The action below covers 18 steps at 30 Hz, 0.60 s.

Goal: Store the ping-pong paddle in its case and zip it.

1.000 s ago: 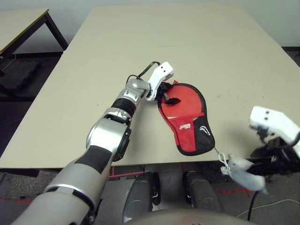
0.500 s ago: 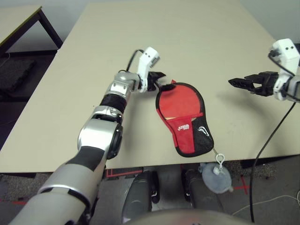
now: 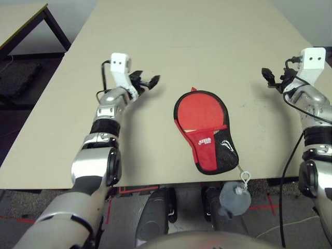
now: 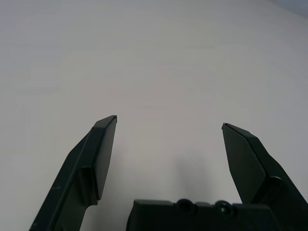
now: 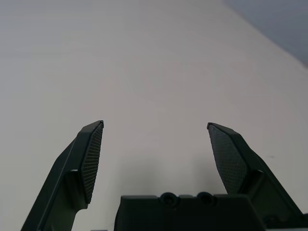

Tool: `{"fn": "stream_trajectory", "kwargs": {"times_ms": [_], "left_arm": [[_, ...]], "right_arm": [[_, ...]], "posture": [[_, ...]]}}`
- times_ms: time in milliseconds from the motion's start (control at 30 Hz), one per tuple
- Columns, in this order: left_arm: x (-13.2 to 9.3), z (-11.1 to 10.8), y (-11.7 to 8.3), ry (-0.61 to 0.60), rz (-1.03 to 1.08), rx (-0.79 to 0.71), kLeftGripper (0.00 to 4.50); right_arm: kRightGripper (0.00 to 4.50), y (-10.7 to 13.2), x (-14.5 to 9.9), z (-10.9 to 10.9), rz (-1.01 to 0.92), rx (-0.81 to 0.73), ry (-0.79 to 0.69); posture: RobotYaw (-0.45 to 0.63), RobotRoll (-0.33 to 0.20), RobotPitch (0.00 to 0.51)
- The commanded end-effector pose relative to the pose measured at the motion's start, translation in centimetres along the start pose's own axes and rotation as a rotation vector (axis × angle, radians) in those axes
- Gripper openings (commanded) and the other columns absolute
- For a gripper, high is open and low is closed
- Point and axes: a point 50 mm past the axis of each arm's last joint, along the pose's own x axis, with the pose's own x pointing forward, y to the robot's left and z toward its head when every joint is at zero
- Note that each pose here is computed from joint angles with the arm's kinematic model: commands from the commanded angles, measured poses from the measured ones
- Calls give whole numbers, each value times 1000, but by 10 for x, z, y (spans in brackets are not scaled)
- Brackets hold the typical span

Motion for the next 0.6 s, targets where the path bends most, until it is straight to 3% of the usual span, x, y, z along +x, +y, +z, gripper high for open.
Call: {"fn": "stream_trajectory", "kwargs": {"times_ms": [33, 167, 600], "left_arm": [[-20, -15, 22, 3, 132, 5, 4500], [-40, -26, 37, -17, 253, 27, 4500], [-54, -35, 39, -20, 317, 16, 4500]], "right_arm": [[4463, -7, 0, -9, -27, -4, 19], [4463, -10, 0, -13, -31, -19, 20], [4463, -21, -4, -20, -15, -35, 45]], "posture": [[-32, 0, 163], [-12, 0, 177], [9, 0, 164]]}}
